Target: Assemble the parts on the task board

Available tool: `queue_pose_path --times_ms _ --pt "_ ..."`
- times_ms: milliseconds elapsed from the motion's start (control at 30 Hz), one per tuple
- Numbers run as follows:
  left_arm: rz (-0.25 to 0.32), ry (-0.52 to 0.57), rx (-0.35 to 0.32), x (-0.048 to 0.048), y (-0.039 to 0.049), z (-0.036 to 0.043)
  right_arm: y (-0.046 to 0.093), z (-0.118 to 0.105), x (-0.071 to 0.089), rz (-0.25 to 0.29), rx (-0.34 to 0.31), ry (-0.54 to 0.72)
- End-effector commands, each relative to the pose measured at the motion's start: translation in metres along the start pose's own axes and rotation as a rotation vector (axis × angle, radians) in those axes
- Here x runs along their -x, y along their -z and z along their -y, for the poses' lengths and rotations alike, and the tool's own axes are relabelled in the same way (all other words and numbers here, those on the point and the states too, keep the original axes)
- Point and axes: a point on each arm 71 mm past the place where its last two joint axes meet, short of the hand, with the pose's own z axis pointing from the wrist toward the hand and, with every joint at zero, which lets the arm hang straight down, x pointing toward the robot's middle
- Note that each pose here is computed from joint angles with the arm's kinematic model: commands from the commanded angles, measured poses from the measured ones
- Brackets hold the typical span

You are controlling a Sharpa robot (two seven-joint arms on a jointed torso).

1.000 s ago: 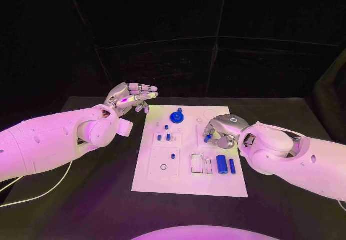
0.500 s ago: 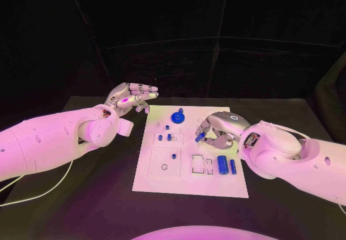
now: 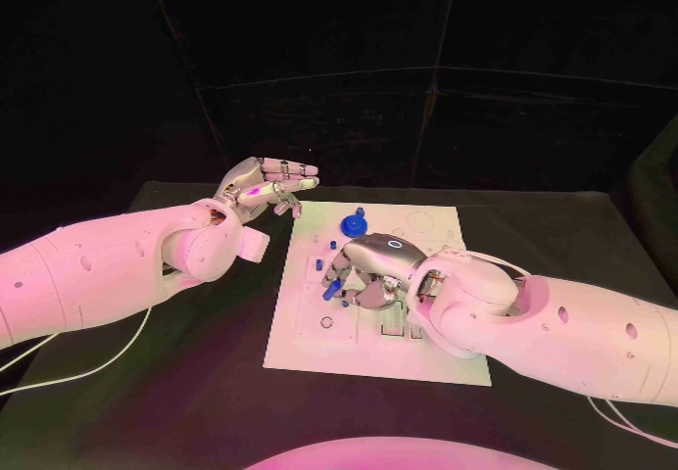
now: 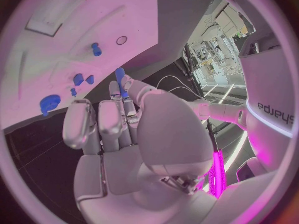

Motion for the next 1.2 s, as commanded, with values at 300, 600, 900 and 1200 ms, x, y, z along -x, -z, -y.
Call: queue_pose_path --times_ms 300,600,900,1200 --pt "-0.018 0.012 -0.005 -0.0043 -0.0015 0.0015 -0.009 -0.003 -0.021 -0.112 0.035 0.045" --pt "-0.019 0.012 -0.004 -0.0047 -0.0020 0.0013 -0.010 -0.002 -0.028 -0.155 0.030 0.059" --pt "-0.021 0.013 -0.002 -0.0052 -0.0025 0.0011 -0.011 0.001 -0.031 -0.182 0.014 0.067" --pt "-0.021 0.013 -0.002 -0.0050 -0.0025 0.0010 -0.014 0.000 -0.034 -0.177 0.016 0.096"
